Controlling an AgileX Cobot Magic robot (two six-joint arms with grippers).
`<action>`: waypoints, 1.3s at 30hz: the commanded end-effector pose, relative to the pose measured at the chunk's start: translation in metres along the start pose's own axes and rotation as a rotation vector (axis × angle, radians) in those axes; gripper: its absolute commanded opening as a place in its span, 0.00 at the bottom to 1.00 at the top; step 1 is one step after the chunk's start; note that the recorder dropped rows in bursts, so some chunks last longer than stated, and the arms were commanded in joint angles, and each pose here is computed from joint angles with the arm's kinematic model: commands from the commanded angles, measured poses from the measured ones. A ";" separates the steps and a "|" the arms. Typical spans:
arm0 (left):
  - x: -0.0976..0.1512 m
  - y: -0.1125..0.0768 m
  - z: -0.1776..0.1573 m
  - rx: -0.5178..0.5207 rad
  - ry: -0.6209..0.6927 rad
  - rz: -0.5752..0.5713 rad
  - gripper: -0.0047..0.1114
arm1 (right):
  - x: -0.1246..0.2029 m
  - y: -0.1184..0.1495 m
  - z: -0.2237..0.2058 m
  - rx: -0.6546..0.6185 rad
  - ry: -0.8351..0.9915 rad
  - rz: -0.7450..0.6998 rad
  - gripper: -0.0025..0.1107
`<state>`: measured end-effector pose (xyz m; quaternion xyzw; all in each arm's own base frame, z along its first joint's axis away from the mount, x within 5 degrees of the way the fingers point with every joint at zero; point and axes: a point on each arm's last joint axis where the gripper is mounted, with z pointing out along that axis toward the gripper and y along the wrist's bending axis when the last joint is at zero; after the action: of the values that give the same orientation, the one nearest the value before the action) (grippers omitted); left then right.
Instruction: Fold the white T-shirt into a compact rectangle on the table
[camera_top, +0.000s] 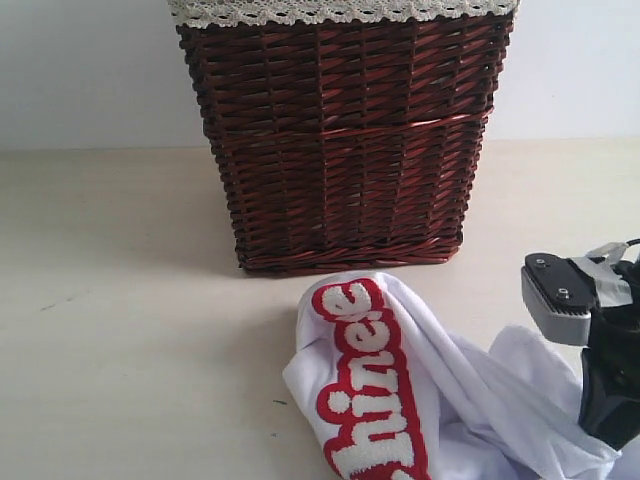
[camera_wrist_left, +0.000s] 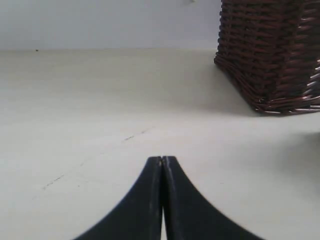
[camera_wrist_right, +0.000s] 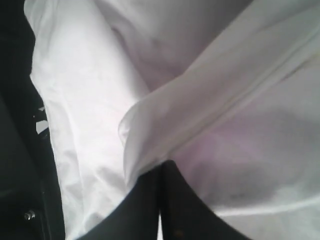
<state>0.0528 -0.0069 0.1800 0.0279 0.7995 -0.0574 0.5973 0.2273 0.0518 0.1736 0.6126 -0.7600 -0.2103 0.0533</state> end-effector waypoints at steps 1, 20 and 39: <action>-0.001 -0.001 0.000 0.009 -0.016 -0.011 0.04 | 0.002 0.005 0.004 -0.030 0.000 -0.057 0.02; -0.001 -0.001 0.000 0.009 -0.016 -0.011 0.04 | -0.021 -0.055 -0.026 0.633 -0.499 0.586 0.42; -0.001 -0.001 0.000 0.009 -0.016 -0.011 0.04 | -0.021 -0.045 0.013 0.237 -0.369 0.644 0.37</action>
<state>0.0528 -0.0069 0.1800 0.0279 0.7995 -0.0574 0.5973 0.2729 0.0669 0.1474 0.2948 -0.9308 -0.1872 -0.1076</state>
